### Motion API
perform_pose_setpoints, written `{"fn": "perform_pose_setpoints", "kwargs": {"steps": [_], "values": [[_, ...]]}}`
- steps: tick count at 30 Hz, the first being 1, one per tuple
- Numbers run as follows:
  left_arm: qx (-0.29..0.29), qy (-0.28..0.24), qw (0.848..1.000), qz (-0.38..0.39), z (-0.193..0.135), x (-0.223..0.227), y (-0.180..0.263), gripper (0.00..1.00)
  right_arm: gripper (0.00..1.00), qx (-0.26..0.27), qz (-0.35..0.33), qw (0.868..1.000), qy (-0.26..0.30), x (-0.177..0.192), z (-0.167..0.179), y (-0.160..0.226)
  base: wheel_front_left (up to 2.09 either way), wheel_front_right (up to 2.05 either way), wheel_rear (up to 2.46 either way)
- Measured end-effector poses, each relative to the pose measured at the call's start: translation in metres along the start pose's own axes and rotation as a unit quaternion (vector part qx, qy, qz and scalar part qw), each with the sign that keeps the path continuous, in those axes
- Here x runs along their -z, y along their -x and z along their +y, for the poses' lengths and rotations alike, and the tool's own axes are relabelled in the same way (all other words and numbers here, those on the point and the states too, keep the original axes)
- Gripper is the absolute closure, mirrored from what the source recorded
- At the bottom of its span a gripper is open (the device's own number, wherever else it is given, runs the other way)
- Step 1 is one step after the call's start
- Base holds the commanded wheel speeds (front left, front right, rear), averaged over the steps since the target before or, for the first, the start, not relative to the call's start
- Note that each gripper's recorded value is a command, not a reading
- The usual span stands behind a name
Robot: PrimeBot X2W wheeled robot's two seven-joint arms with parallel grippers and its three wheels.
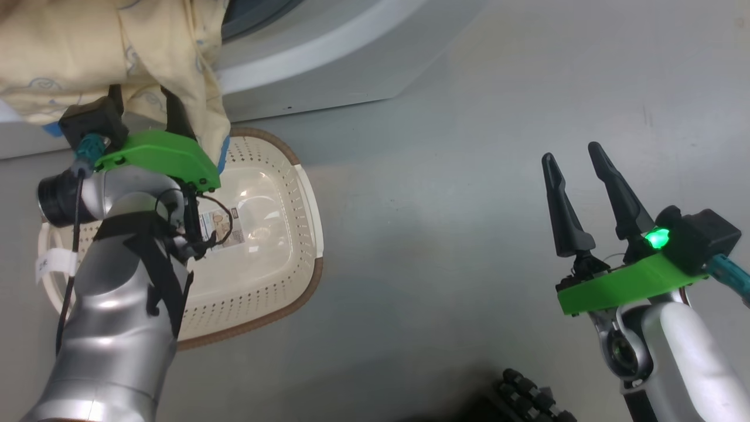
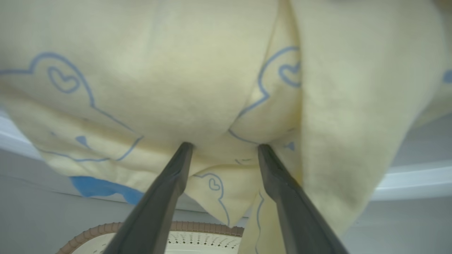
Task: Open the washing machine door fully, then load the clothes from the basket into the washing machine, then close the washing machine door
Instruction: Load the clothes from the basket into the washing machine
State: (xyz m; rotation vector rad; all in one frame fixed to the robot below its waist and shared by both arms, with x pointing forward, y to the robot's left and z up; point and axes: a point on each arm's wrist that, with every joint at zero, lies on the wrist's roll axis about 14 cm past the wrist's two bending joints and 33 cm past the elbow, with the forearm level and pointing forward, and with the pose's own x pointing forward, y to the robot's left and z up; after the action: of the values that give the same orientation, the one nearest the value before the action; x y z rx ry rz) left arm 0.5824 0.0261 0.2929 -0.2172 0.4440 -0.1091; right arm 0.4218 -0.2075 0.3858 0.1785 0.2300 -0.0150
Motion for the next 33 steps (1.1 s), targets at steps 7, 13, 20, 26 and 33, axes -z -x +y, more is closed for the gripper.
{"fn": "perform_pose_setpoints", "kwargs": {"steps": [7,13,20,26,33], "values": [[0.001,0.008,1.0,-0.018,-0.003,-0.014,0.005,1.0,0.0,-0.005,-0.006,1.0,-0.005,-0.004,0.003,-0.001,0.0,0.0,0.0],[-0.004,0.011,1.0,-0.025,0.001,-0.02,0.014,1.0,0.0,-0.013,-0.015,1.0,-0.008,-0.009,0.009,-0.002,0.0,0.0,0.0],[0.021,0.065,0.997,-0.044,-0.008,-0.037,0.021,1.0,0.0,-0.02,-0.019,1.0,-0.011,-0.011,0.014,-0.004,0.0,0.0,0.0],[0.05,0.11,0.991,-0.065,-0.025,-0.058,0.024,1.0,0.0,-0.02,-0.021,1.0,-0.011,-0.013,0.014,-0.003,0.0,0.0,0.0],[0.092,0.123,0.981,-0.117,-0.055,-0.108,0.019,1.0,0.0,-0.015,-0.021,1.0,-0.013,-0.014,0.012,0.0,0.0,0.0,0.0]]}}
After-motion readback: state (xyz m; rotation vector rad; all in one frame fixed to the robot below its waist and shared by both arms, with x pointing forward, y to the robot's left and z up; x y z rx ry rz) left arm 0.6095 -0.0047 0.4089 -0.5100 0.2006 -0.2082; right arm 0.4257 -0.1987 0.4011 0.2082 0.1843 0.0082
